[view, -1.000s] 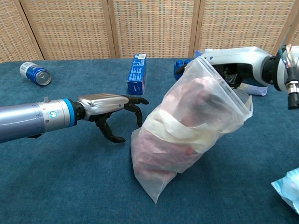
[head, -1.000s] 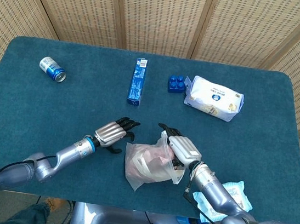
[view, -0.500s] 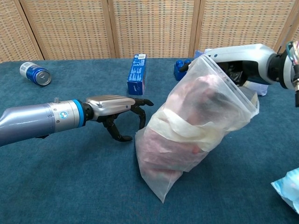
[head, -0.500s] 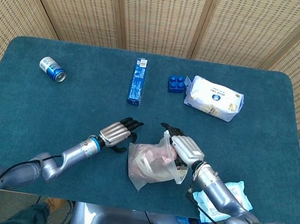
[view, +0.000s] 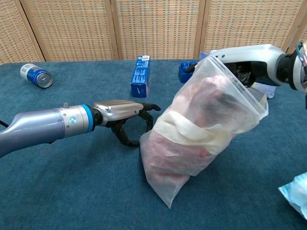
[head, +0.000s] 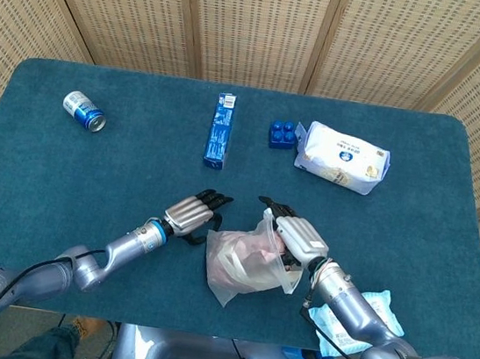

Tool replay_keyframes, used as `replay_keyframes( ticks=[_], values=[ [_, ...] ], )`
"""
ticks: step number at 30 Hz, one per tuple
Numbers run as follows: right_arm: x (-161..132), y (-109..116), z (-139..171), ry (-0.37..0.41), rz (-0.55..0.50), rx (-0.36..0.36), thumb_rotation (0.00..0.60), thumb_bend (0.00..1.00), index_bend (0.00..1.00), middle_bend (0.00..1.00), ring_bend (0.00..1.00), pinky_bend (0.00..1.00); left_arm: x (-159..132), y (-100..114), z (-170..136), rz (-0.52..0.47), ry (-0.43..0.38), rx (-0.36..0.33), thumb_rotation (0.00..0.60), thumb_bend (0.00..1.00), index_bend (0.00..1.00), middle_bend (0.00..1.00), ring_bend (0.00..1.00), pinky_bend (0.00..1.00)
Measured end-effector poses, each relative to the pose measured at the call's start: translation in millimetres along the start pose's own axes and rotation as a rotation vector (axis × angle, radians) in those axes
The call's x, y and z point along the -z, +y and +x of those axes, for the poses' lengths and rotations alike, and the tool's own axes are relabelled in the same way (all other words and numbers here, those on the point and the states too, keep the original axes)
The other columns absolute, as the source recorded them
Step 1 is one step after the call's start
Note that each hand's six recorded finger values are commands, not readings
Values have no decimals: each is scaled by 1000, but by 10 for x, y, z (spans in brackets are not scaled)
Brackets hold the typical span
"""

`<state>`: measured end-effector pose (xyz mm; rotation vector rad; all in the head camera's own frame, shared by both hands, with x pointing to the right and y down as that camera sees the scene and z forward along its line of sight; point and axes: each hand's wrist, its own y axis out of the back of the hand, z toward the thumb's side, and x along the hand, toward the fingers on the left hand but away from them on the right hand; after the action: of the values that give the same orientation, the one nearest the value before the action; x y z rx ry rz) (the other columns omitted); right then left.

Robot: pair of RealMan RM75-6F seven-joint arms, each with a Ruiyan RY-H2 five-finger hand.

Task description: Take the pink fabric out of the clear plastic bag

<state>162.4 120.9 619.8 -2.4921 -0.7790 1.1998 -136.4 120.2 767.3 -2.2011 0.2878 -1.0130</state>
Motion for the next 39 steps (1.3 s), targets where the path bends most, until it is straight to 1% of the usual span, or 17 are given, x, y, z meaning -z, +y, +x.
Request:
replay_keyframes(
  ticks=[4, 9, 17, 21, 24, 29, 34, 39],
  values=[
    [-1, -2, 1, 2, -1, -2, 600, 630, 741, 0, 0, 0, -27, 1, 16, 3, -5, -4, 600, 369, 510, 0, 0, 0],
    [-1, -7, 1, 3, -2, -3, 600, 630, 741, 0, 0, 0, -40, 4, 18, 1, -8, -2, 600, 447, 548, 0, 0, 0],
    [-21, -12, -4, 6, -5, -6, 600, 630, 741, 0, 0, 0, -29, 28, 19, 7, 0, -9, 600, 531, 600, 0, 0, 0],
    [-30, -10, -3, 7, -4, -7, 600, 630, 741, 0, 0, 0, -21, 31, 14, 9, 4, -9, 600, 536, 655, 0, 0, 0],
    [-40, -4, 2, 8, -9, -5, 600, 630, 741, 0, 0, 0, 2, 44, 2, 6, 9, -13, 600, 536, 675, 0, 0, 0],
    [-38, 38, 19, 10, -19, 11, 600, 629, 741, 0, 0, 0, 133, 110, -67, 10, 33, -32, 600, 537, 678, 0, 0, 0],
    [17, 118, 39, -2, -33, 39, 600, 629, 741, 0, 0, 0, 426, 249, -244, 27, 82, -60, 600, 537, 678, 0, 0, 0],
    [65, 170, 73, -11, -34, 54, 600, 630, 742, 0, 0, 0, 636, 336, -406, 31, 118, -78, 600, 538, 679, 0, 0, 0]
  ],
)
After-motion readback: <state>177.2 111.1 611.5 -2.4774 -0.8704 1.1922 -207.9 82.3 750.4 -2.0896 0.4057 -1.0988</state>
